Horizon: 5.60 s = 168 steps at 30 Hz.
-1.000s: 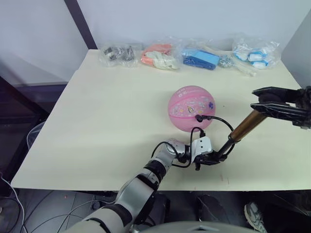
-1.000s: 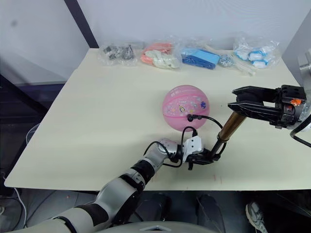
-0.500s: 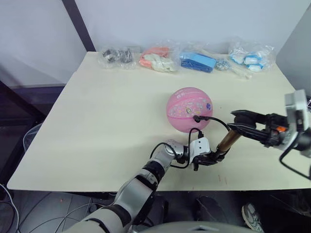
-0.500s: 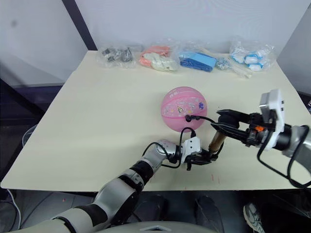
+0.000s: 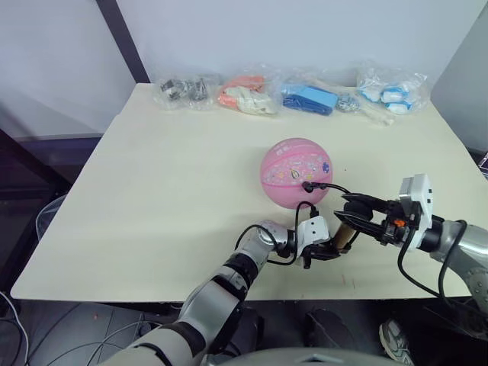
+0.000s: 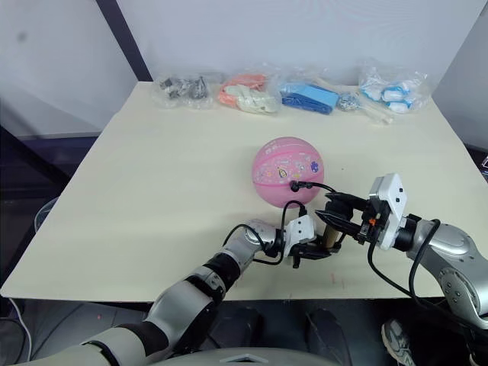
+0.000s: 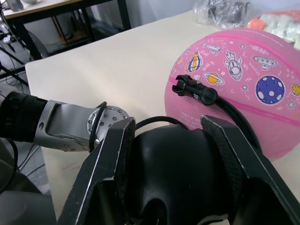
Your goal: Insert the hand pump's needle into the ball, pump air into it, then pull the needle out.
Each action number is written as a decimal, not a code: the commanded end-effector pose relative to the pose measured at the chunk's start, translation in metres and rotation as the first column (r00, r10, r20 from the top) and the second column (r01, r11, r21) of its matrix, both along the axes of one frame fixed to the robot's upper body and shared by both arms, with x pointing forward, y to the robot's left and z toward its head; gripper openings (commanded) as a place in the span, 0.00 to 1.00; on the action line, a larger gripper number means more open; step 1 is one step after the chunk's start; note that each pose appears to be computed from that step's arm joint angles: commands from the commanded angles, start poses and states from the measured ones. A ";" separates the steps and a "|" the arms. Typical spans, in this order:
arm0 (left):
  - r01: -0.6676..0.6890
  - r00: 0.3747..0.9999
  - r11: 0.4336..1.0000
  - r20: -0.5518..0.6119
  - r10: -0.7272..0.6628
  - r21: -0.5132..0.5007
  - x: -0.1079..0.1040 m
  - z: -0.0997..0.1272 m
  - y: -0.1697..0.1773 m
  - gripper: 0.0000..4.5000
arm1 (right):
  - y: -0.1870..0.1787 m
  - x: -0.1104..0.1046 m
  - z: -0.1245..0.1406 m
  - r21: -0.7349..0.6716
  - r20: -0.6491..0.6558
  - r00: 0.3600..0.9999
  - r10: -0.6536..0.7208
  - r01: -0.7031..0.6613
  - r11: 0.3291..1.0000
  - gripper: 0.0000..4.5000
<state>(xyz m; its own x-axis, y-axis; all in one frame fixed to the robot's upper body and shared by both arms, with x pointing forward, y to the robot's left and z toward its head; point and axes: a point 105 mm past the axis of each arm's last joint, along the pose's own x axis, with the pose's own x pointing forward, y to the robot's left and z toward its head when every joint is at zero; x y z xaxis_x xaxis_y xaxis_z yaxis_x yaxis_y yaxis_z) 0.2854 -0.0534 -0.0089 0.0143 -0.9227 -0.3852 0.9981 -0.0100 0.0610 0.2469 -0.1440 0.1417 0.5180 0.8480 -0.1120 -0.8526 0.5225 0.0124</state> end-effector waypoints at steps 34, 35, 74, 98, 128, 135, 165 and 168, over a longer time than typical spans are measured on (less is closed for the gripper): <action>0.006 0.999 0.983 0.032 0.000 -0.185 -0.006 0.060 0.073 0.99 | -0.022 0.002 -0.045 -0.070 -0.147 0.985 -0.095 0.086 0.994 0.39; 0.011 0.999 0.983 0.045 -0.003 -0.186 -0.008 0.066 0.079 0.99 | -0.023 0.003 -0.044 -0.064 -0.142 0.985 -0.102 0.094 0.994 0.39; 0.023 0.988 0.960 0.155 0.022 -0.280 -0.020 0.176 0.195 0.99 | -0.068 0.009 0.008 -0.153 0.009 0.996 -0.087 0.088 0.984 0.39; 0.060 0.985 0.953 0.173 -0.009 -0.297 -0.023 0.182 0.190 0.99 | -0.093 0.007 0.069 -0.376 0.126 0.992 -0.010 0.057 0.925 0.39; 0.063 0.983 0.955 0.184 -0.009 -0.289 -0.020 0.181 0.193 1.00 | -0.001 0.000 0.037 -0.508 0.211 0.903 0.374 -0.226 0.832 0.99; 0.061 0.983 0.958 0.186 -0.008 -0.282 -0.018 0.180 0.196 1.00 | -0.007 -0.003 0.053 -0.371 0.252 0.917 0.308 -0.202 0.906 0.99; 0.022 0.979 0.946 0.198 0.045 -0.323 -0.002 0.188 0.199 1.00 | -0.053 -0.045 0.055 0.063 0.232 0.963 -0.133 0.122 0.991 0.99; -0.012 0.972 0.938 0.216 0.092 -0.346 0.011 0.196 0.196 1.00 | -0.052 -0.052 0.053 0.088 0.244 0.958 -0.153 0.136 0.987 0.99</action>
<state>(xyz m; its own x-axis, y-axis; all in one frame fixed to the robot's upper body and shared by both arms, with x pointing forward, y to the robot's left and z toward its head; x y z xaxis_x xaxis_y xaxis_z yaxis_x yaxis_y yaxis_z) 0.2904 0.1395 0.1752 0.0775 -0.9956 -0.0534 0.9706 0.0631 0.2324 0.2006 -0.1995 0.1813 0.6488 0.7596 0.0461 -0.7549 0.6501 -0.0868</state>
